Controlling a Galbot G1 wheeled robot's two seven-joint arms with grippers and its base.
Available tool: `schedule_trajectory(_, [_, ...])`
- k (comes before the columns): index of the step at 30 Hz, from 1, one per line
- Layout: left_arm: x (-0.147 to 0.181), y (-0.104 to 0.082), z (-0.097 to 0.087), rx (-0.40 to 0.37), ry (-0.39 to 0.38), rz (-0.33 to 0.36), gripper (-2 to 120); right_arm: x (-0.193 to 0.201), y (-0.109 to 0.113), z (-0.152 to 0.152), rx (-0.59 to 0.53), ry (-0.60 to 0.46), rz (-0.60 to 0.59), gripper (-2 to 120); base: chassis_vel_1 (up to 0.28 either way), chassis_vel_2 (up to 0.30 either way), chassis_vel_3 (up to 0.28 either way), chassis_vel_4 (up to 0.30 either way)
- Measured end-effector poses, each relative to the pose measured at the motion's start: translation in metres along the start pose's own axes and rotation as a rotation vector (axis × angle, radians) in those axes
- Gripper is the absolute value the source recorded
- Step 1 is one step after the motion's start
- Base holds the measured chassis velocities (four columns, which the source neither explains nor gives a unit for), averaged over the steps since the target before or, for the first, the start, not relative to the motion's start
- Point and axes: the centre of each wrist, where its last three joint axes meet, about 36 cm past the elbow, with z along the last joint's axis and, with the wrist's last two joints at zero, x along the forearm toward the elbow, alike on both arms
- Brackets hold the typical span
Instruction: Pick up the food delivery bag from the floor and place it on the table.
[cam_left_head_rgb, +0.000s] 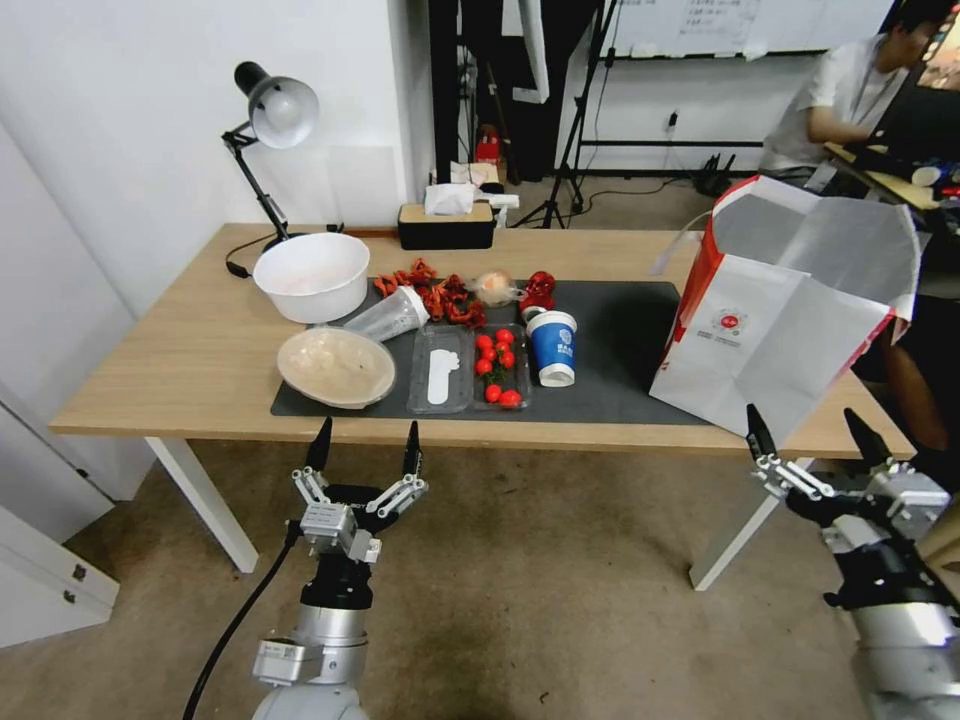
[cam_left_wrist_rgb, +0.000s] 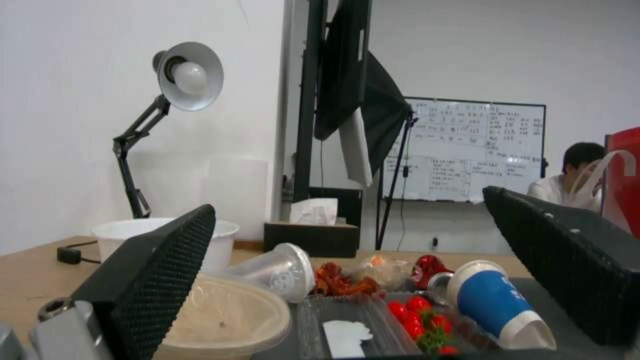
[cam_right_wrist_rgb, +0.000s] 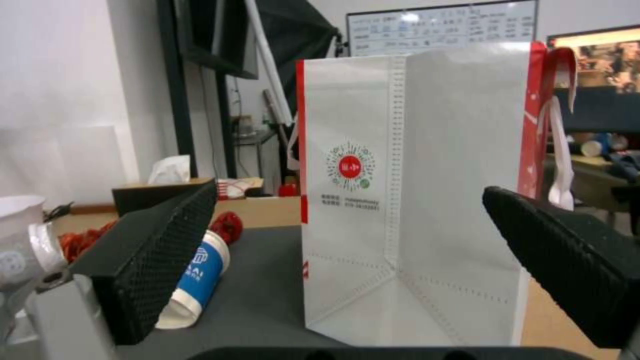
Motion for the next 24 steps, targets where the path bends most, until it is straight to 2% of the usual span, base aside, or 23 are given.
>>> schedule_trajectory(9, [0.005,-0.003,0.003,-0.015,-0.002,0.001,100,0.007,0.035,0.01,-0.037,0.008,0.071,100,0.0,0.0,0.0,0.0])
schedule_trajectory(15, [0.006,-0.004,0.003,-0.018,-0.001,0.003,100,0.008,0.041,0.012,-0.033,0.012,0.069,100,0.0,0.0,0.0,0.0])
schedule_trajectory(24, [0.006,-0.006,0.005,-0.023,-0.002,0.006,100,0.013,0.047,0.024,0.036,0.052,0.038,100,0.0,0.0,0.0,0.0])
